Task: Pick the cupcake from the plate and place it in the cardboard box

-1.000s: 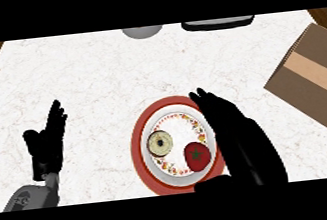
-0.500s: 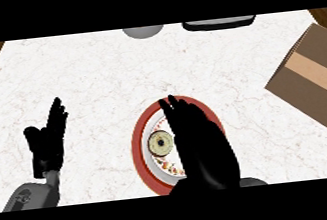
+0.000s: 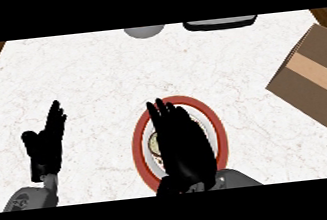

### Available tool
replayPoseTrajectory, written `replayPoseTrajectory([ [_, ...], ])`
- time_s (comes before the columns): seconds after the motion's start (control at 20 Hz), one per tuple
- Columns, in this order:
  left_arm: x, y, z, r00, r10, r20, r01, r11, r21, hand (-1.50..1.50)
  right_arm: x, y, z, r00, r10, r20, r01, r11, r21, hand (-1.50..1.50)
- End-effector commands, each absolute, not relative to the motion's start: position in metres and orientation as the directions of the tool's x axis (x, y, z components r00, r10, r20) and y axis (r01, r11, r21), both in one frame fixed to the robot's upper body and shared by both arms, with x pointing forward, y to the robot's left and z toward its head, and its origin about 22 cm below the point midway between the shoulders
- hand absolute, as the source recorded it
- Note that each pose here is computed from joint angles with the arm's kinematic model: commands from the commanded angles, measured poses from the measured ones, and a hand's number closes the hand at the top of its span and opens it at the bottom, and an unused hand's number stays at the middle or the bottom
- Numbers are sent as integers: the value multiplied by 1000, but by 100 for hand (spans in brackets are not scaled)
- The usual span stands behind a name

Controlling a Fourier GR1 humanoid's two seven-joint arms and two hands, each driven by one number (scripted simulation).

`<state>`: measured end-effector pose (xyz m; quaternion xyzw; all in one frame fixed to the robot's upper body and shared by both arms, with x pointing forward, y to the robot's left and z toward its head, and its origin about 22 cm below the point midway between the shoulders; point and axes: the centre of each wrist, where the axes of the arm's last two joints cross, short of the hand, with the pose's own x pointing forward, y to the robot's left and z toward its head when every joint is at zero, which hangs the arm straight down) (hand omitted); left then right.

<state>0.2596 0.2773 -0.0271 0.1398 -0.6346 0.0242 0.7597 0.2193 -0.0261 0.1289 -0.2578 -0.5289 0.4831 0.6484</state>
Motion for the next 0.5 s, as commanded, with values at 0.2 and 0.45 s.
replayPoseTrajectory([
  [0.2,262,265,-21,195,-142,971,-212,960,183,0,227,-12,121,147,936,320,-385,352,-853,-150],
  [0.45,258,282,-22,184,-134,974,-205,964,172,0,221,1,116,159,939,305,-384,343,-857,-150],
])
